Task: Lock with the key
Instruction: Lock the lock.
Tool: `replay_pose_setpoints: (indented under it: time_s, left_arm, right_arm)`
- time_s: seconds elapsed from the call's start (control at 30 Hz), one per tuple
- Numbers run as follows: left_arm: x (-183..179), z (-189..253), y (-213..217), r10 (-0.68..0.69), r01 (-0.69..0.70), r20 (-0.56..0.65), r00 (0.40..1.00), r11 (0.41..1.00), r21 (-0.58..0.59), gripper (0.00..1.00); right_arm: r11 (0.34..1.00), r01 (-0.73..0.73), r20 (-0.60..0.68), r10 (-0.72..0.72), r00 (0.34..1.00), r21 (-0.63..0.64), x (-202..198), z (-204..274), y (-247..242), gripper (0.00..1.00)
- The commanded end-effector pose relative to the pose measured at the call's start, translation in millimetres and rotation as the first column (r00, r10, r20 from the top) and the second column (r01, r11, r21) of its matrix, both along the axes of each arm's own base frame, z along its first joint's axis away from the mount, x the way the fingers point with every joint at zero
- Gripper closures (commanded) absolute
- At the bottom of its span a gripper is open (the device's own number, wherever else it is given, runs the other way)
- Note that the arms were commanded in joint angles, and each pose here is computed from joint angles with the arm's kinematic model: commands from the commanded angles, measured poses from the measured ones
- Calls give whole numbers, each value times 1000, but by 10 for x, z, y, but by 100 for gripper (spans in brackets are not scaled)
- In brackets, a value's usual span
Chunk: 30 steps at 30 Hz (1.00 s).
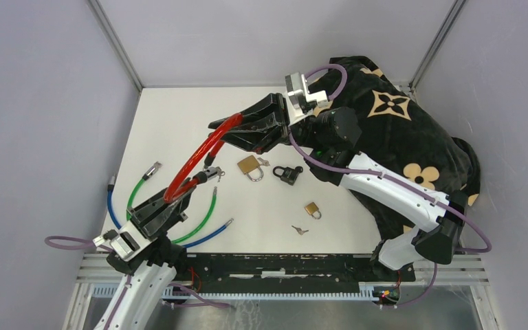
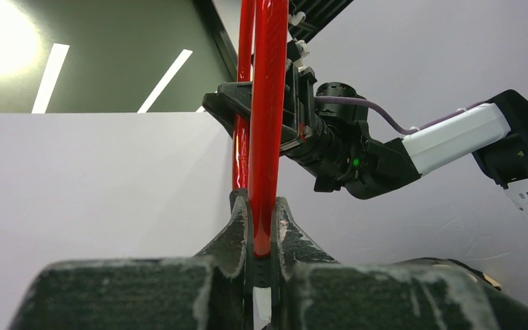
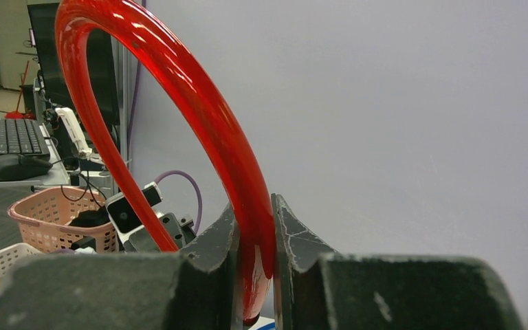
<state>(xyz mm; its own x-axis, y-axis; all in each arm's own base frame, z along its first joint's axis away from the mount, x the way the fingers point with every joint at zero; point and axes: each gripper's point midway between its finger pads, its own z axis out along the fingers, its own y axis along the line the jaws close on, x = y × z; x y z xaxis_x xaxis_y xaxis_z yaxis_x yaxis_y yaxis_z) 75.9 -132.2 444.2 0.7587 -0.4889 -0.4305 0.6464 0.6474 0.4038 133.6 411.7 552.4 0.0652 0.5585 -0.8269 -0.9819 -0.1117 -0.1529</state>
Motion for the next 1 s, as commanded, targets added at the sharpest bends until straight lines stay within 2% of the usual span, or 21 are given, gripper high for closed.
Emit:
replay_pose_setpoints:
  time_s: [0.0, 0.4, 0.7, 0.97]
  left_arm:
    - [-109, 29, 16, 43, -44, 97, 994, 999, 11, 98]
    - [-127, 118, 110, 111, -106, 148, 983, 993, -42, 98]
    - [-138, 118, 99, 116, -112, 165, 979, 993, -34, 98]
    - [-163, 168, 120, 142, -135, 201, 969, 990, -47, 98]
  right_arm:
    - [994, -21, 9, 20, 1000, 105, -161, 362, -241, 100]
    - [998, 15, -36, -13, 999, 57, -50, 144, -156, 100]
    - [999, -20, -62, 23, 998, 44, -43, 74, -82, 100]
    - [993, -102, -177, 111, 978, 59, 25, 2, 77, 100]
